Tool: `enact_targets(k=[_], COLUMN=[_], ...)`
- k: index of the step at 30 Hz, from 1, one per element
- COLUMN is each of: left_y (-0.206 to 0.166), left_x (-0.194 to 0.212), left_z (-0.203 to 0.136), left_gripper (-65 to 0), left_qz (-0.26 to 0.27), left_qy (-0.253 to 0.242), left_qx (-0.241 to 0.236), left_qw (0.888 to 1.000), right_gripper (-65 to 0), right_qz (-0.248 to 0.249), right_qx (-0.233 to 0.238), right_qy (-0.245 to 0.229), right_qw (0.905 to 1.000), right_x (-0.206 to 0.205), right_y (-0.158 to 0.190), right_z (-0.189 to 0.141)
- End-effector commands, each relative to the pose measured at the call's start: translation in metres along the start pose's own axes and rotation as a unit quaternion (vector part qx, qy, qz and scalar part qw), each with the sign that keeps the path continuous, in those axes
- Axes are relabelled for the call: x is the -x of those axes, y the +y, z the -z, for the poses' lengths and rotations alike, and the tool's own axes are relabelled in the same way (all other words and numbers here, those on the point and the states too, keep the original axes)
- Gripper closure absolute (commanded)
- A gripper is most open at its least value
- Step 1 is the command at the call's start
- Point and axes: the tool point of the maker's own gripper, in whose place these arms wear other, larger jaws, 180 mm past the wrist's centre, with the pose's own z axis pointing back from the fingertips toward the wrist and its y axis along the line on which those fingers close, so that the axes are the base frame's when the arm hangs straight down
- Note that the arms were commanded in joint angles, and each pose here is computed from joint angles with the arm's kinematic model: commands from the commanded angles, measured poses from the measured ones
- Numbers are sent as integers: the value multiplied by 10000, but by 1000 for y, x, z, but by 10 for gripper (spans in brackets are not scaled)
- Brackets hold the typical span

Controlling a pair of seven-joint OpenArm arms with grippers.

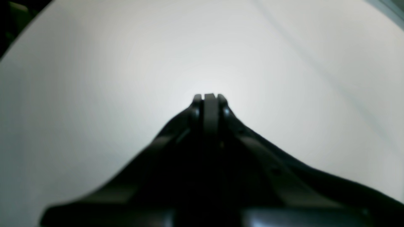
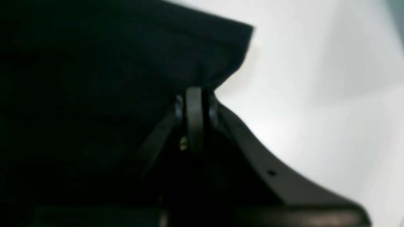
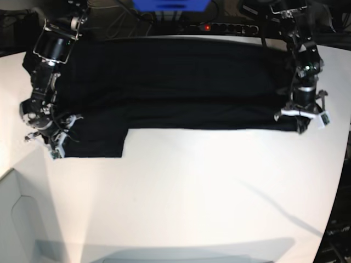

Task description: Fold the T-shirt properly

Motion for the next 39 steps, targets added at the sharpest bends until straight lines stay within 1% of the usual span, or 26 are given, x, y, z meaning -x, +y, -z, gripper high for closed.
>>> enact_targets(k=[1, 3, 6, 9, 11, 15, 17, 19, 22, 26, 29, 31, 39], left_y=[4, 4, 4, 6, 5, 7, 7, 10, 9, 13, 15, 17, 19], left_x=[-29, -37, -42, -36, -33, -27, -27, -20, -16, -9, -7, -2, 3], left_z=[-3, -7, -10, -15, -18, -21, -21, -23, -24, -27, -28, -30, -34], left_gripper=[0, 0, 0, 0, 0, 0, 0, 0, 0, 0, 0, 0, 0], left_qz=[61, 75, 100, 154, 149, 175, 175, 194, 210, 231, 232, 263, 314], left_qy=[-446, -552, -628, -548, -520, -439, -439, -346, -290, -196, -172, -103, -15], left_qx=[-40, -48, -38, -48, -39, -57, -57, -86, -70, -111, -129, -147, -151], left_qw=[9990, 9984, 9980, 9984, 9985, 9989, 9989, 9992, 9993, 9995, 9995, 9995, 9994], right_gripper=[0, 0, 0, 0, 0, 0, 0, 0, 0, 0, 0, 0, 0], right_qz=[-118, -265, -494, -595, -674, -699, -643, -499, -231, 6, 266, 348, 513], right_qx=[260, 451, 700, 817, 880, 884, 901, 1053, 1242, 1447, 1512, 1486, 1143], right_qy=[-601, -800, -984, -1193, -1252, -1314, -1177, -1020, -815, -513, -264, -106, 518], right_qw=[9978, 9954, 9915, 9877, 9859, 9849, 9869, 9879, 9886, 9881, 9878, 9882, 9908], right_x=[-39, -52, -60, -66, -65, -59, -45, -30, -9, 19, 44, 57, 107], right_y=[-19, -21, -20, -8, -1, 14, 12, 1, -10, -22, -21, -16, 20], right_z=[-16, -34, -60, -84, -98, -114, -116, -120, -125, -133, -138, -141, -149])
